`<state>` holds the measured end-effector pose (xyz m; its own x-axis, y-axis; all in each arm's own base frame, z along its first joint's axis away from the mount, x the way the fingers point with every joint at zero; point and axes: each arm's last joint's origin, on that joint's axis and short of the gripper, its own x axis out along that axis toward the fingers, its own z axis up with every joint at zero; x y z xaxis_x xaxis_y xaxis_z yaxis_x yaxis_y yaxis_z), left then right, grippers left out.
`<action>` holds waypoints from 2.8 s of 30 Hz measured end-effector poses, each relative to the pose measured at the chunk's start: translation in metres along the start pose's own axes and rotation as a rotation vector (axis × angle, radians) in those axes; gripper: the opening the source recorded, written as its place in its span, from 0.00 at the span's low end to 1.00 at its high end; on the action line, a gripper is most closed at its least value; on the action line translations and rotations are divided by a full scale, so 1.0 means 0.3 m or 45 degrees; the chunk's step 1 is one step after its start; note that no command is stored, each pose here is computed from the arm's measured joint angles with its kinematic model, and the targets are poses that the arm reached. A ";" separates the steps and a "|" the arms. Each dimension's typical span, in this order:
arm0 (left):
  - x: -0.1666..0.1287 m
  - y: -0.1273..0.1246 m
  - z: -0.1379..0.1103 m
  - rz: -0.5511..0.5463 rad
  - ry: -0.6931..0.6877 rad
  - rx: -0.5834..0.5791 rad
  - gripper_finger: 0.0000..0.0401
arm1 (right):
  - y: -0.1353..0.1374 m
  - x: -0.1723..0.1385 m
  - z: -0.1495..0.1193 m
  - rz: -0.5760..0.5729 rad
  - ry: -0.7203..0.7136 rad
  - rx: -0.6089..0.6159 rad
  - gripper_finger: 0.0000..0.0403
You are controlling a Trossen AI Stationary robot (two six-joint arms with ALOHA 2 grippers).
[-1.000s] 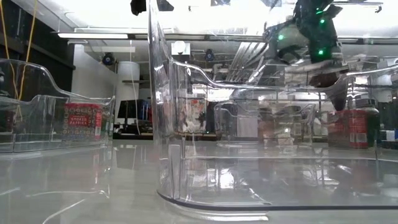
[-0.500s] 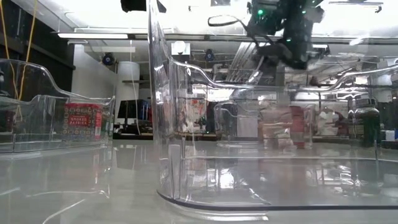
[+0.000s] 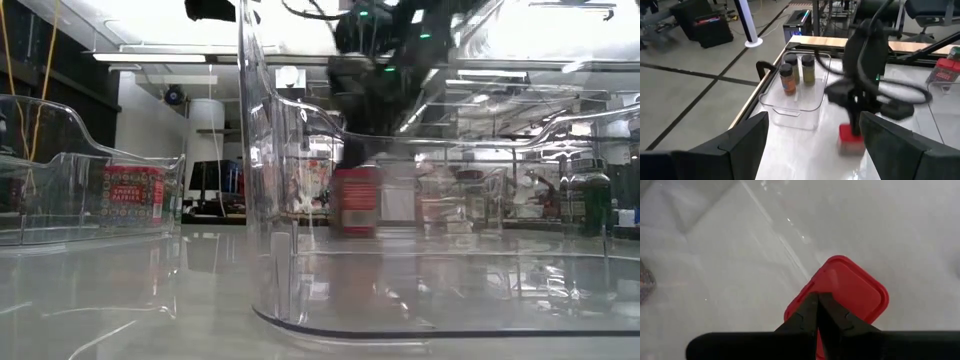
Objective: Sort spices by type
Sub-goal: Put the red seasoning can into the middle left transparent bin
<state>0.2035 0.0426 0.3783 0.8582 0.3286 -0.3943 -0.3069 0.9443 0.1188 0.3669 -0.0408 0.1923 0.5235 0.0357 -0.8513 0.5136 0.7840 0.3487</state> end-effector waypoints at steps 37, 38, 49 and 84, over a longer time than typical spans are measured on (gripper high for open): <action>0.363 -0.118 -0.190 -0.730 0.553 0.473 0.75 | -0.038 -0.521 -0.146 -0.171 -0.093 -0.051 0.00; 0.394 -0.123 -0.198 -0.741 0.583 0.492 0.75 | -0.041 -0.531 -0.165 -0.156 -0.128 -0.016 0.00; 0.582 -0.151 -0.300 -0.783 0.964 0.730 0.75 | -0.048 -0.550 -0.254 -0.093 -0.277 0.102 0.00; 0.579 -0.154 -0.303 -0.774 0.982 0.764 0.75 | -0.050 -0.545 -0.248 -0.115 -0.311 0.050 0.00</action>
<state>0.3293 0.0544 0.2215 0.2540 -0.0883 -0.9632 0.4943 0.8678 0.0508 0.2230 -0.0121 0.2971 0.6206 -0.1880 -0.7613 0.5893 0.7522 0.2947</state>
